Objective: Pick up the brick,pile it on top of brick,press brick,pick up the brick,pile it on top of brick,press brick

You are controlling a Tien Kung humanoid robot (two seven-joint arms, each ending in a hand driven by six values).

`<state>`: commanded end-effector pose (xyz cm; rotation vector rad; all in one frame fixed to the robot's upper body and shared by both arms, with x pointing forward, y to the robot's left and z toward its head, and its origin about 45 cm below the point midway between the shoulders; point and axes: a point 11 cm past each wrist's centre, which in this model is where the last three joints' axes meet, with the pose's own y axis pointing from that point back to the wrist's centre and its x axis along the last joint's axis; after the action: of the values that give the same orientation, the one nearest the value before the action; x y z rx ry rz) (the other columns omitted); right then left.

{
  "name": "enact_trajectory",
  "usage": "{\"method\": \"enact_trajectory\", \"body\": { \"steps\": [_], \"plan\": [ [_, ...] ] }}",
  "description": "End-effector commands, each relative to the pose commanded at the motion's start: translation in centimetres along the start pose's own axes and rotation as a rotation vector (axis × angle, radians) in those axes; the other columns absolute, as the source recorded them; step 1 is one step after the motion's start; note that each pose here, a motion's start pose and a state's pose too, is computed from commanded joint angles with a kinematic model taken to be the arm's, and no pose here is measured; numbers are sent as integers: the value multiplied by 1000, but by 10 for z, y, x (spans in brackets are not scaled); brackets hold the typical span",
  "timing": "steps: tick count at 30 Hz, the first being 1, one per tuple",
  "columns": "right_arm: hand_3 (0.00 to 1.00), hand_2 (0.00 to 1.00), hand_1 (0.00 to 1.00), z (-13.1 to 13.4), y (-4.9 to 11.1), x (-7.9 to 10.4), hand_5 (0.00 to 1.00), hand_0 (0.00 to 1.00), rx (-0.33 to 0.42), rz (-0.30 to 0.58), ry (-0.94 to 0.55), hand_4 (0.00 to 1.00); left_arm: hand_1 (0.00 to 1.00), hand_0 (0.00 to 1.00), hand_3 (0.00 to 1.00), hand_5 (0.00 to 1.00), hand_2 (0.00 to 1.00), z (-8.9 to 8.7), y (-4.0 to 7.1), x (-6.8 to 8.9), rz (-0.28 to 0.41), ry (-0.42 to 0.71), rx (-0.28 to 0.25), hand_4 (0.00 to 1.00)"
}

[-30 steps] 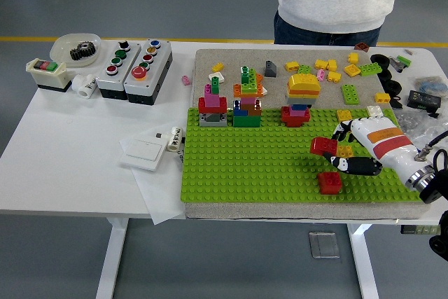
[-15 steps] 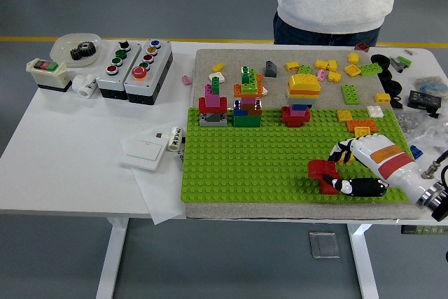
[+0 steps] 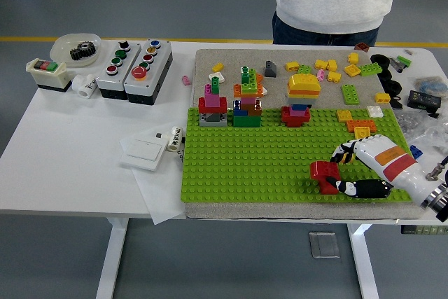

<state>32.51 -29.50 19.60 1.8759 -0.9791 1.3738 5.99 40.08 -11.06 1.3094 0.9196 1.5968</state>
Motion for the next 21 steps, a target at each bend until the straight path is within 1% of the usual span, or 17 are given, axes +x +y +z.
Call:
{"method": "enact_trajectory", "body": {
  "steps": [10, 21],
  "plan": [
    [501, 512, 458, 7, -4, -6, 471, 411, -6, -4, 5, 712, 905, 828, 819, 801, 925, 1, 0, 0, -1, 0, -1, 808],
    [502, 514, 459, 16, -2, -10, 476, 415, -26, -13, 5, 720, 905, 826, 820, 803, 924, 2, 0, -1, -1, 0, -2, 808]
  ]
}}
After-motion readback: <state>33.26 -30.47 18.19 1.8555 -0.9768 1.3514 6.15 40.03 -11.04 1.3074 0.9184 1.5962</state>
